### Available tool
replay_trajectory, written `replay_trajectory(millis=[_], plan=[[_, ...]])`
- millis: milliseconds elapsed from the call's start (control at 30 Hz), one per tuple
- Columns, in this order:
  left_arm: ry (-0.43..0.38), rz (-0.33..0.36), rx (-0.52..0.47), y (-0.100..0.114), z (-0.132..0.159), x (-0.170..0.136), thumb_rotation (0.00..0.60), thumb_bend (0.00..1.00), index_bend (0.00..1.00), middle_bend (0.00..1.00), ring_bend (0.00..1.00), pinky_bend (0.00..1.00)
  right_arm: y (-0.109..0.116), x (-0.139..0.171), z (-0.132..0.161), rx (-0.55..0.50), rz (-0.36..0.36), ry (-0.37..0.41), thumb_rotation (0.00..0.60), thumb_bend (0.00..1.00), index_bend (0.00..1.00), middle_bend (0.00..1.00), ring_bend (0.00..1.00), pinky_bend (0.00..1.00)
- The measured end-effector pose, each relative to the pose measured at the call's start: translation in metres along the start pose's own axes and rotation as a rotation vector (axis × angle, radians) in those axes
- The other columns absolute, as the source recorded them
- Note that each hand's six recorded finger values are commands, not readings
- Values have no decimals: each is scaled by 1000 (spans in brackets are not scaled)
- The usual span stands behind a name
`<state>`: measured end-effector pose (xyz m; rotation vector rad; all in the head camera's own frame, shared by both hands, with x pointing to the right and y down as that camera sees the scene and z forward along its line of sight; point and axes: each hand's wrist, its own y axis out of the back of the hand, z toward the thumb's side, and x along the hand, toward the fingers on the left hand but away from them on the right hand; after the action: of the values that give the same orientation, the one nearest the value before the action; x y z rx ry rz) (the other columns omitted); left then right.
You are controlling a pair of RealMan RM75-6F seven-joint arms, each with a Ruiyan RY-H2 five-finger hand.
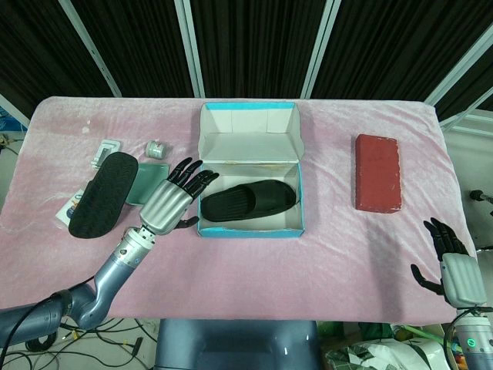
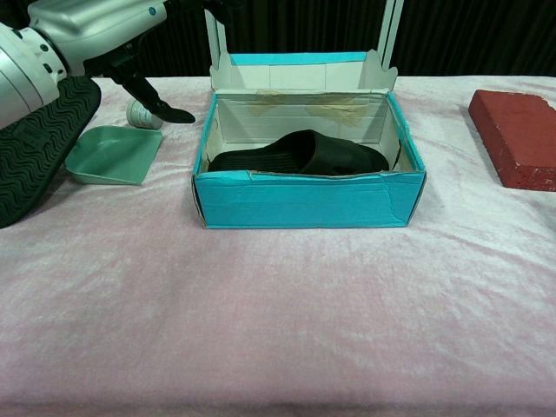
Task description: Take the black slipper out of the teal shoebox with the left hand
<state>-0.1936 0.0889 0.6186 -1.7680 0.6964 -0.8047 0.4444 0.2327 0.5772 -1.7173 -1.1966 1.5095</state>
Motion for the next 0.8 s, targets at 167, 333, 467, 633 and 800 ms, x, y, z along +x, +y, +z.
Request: replay_trajectory(millis=[167, 333, 467, 633, 800], plan=[[-10, -16, 0, -5, 5, 5, 600, 0, 100, 166, 50, 67, 1, 0, -1, 2, 1, -2, 600, 264, 0, 33, 0, 174], [0, -45, -37, -12, 13, 16, 600, 0, 115, 173, 50, 78, 3, 1, -3, -3, -5, -5, 600, 264, 0, 33, 0, 174], [21, -67, -92, -18, 25, 33, 600, 0, 119, 186, 78, 95, 3, 4, -6, -6, -7, -11, 600, 264, 0, 33, 0, 174], [54, -113, -156, -28, 42, 59, 600, 0, 120, 184, 82, 101, 4, 9, -11, -9, -15, -26, 600, 264, 0, 33, 0, 174], [78, -168, -192, -41, 62, 86, 600, 0, 130, 195, 100, 121, 7, 14, -16, -11, -24, -41, 600, 264, 0, 33, 0, 174]])
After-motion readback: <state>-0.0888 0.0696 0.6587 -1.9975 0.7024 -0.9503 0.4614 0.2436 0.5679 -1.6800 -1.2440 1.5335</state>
